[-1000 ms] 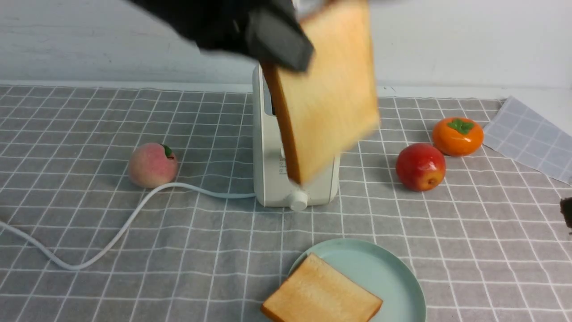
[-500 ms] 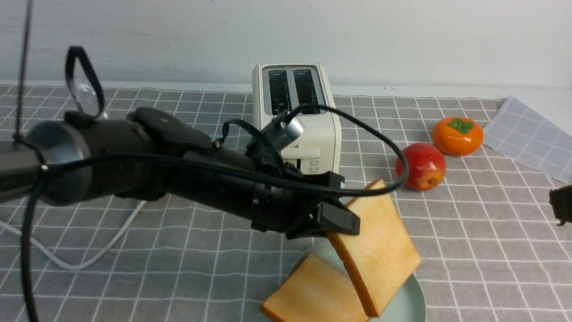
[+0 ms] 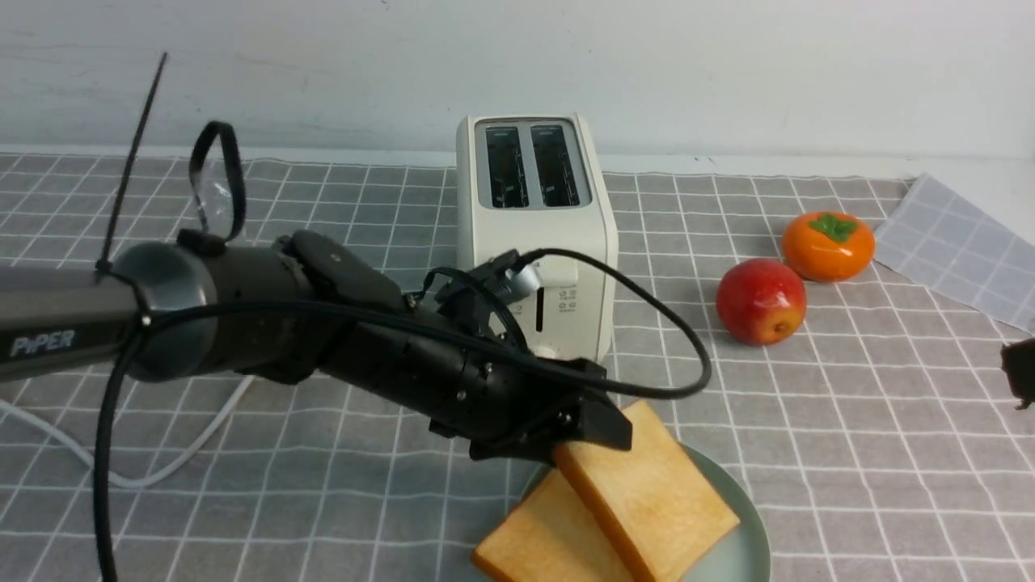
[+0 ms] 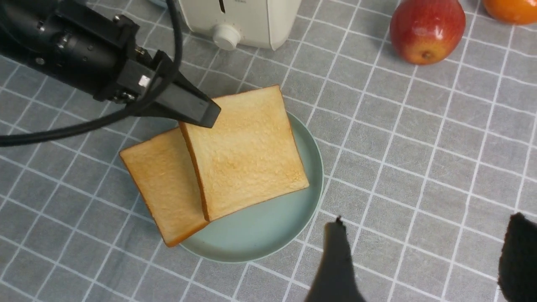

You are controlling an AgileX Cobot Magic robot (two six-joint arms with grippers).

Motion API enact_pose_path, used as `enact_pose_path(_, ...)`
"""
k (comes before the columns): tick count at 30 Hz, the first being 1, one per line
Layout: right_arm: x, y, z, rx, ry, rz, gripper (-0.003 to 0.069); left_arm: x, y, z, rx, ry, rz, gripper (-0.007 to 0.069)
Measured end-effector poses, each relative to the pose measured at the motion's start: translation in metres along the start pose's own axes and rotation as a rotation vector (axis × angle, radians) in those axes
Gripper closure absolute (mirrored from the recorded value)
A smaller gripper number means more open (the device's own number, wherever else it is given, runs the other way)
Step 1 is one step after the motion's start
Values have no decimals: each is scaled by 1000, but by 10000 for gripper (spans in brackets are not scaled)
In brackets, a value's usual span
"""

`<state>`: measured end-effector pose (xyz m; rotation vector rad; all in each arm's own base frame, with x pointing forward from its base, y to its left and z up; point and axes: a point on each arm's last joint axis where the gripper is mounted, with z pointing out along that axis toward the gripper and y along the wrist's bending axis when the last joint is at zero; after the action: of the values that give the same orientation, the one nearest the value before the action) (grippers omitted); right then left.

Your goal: Take toasted bread from bread machine on grey coffee table place on plate.

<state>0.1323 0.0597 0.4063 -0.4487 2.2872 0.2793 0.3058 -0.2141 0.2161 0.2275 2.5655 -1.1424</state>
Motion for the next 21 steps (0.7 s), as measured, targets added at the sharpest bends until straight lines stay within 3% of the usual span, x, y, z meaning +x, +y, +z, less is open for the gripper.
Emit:
enact_pose_path(3,-2,-2,0,25,-25,-13,179,-2,-16,-19,26,-41,44,-29)
enact_pose_path(8,-6,-5,-1,54,-71,-31,258,2,-40,-50,55,-60,151,-25)
enact_pose_path(13,-6,-4,-2,49,-80,11,504,9,-48,-74,-32,-49,298,83)
enact_pose_path(16,-3,-4,-2,48,-44,72,635,11,-44,-79,-101,-30,277,158)
enact_pose_path(18,3,-4,-4,51,1,115,675,13,-40,-83,-157,-21,224,225)
enact_pose_path(21,11,-4,-10,51,2,132,678,15,-37,-92,-237,-23,167,330)
